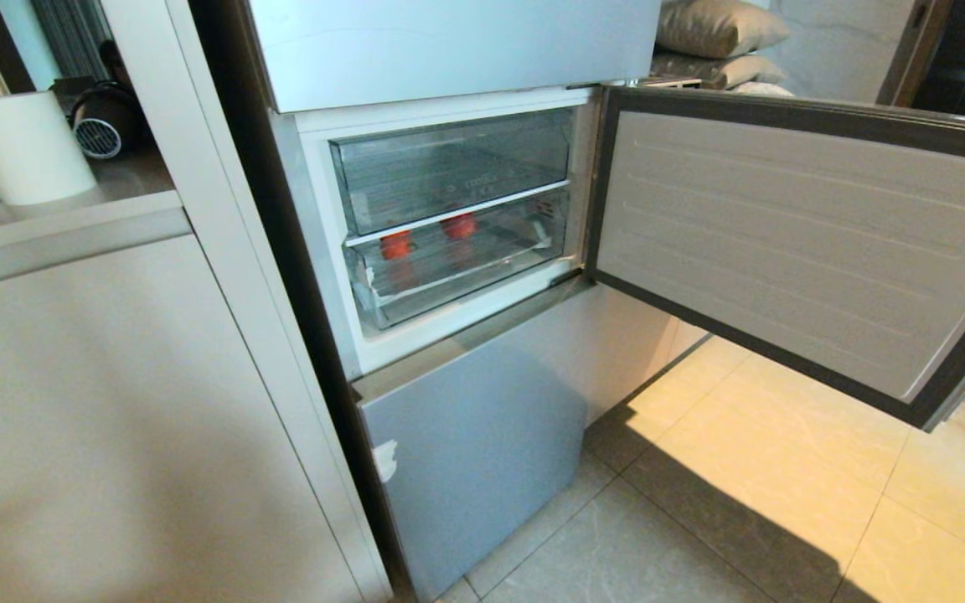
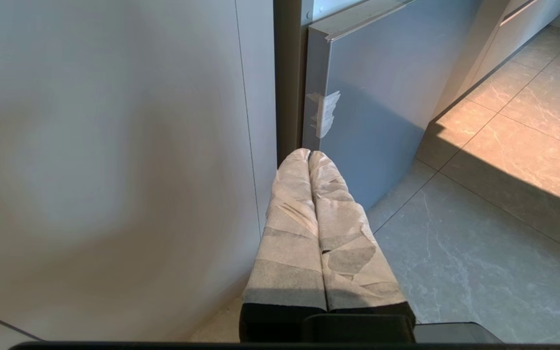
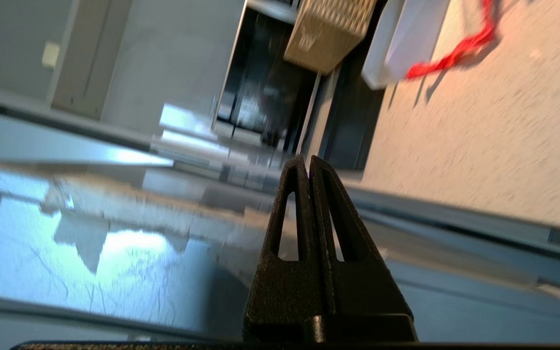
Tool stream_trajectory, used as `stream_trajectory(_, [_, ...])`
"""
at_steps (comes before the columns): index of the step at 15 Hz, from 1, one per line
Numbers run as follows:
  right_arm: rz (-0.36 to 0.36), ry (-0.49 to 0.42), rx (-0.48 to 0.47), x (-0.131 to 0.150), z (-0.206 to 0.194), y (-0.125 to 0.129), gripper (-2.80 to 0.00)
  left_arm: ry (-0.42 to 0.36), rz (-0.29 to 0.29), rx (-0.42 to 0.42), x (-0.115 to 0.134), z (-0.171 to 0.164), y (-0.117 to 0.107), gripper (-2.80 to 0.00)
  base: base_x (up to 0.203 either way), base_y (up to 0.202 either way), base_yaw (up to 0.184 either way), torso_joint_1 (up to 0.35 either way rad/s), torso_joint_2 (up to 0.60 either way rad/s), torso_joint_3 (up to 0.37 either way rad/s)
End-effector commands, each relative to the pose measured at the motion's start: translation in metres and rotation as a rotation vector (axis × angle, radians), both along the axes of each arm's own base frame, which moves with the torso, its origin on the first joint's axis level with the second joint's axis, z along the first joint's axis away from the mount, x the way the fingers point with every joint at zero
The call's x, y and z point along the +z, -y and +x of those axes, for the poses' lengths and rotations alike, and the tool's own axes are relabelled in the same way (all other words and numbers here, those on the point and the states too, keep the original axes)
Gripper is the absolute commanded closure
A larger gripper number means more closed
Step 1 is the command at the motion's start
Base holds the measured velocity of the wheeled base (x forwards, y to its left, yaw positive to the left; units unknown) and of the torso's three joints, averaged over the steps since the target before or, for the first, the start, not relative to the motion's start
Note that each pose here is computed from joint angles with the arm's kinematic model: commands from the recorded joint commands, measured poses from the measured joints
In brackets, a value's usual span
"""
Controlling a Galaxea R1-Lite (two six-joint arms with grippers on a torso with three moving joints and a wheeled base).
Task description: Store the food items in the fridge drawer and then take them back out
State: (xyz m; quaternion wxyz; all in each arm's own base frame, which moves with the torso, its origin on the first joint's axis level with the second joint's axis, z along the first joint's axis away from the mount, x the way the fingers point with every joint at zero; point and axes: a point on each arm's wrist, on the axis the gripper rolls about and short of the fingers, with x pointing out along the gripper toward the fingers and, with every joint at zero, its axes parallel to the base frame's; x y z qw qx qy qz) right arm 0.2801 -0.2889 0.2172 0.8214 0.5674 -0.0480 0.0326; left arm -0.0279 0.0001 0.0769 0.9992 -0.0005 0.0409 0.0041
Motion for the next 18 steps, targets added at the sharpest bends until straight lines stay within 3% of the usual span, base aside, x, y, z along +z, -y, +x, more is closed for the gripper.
stream_trajectory(1, [0.003, -0.005, 0.054, 0.002, 0.001, -0.01, 0.0, 0.001, 0.0, 0.0, 0.0, 0.0, 0.0, 0.0, 0.0, 0.0, 0.0, 0.0, 0.0, 0.0])
stream_trajectory(5, [0.0, -0.011, 0.086, 0.014, -0.021, -0.035, 0.0, 0.001, 0.0, 0.001, 0.0, 0.0, 0.0, 0.0, 0.0, 0.0, 0.0, 0.0, 0.0, 0.0])
stream_trajectory(10, [-0.083, 0.053, 0.098, 0.057, -0.089, -0.105, 0.0, 0.001, 0.0, 0.001, 0.0, 0.0, 0.0, 0.0, 0.0, 0.0, 0.0, 0.0, 0.0, 0.0])
stream_trajectory(14, [-0.135, 0.106, 0.065, 0.075, -0.121, -0.134, 0.0, -0.001, 0.0, 0.001, 0.0, 0.0, 0.0, 0.0, 0.0, 0.0, 0.0, 0.0, 0.0, 0.0])
stream_trajectory(16, [-0.153, 0.171, -0.068, 0.092, -0.126, -0.129, 0.0, 0.001, 0.0, 0.0, 0.0, 0.0, 0.0, 0.0, 0.0, 0.0, 0.0, 0.0, 0.0, 0.0])
stream_trajectory(18, [-0.14, 0.179, -0.177, 0.092, -0.121, -0.111, 0.0, 0.001, 0.0, 0.0, 0.0, 0.0, 0.0, 0.0, 0.0, 0.0, 0.0, 0.0, 0.0, 0.0])
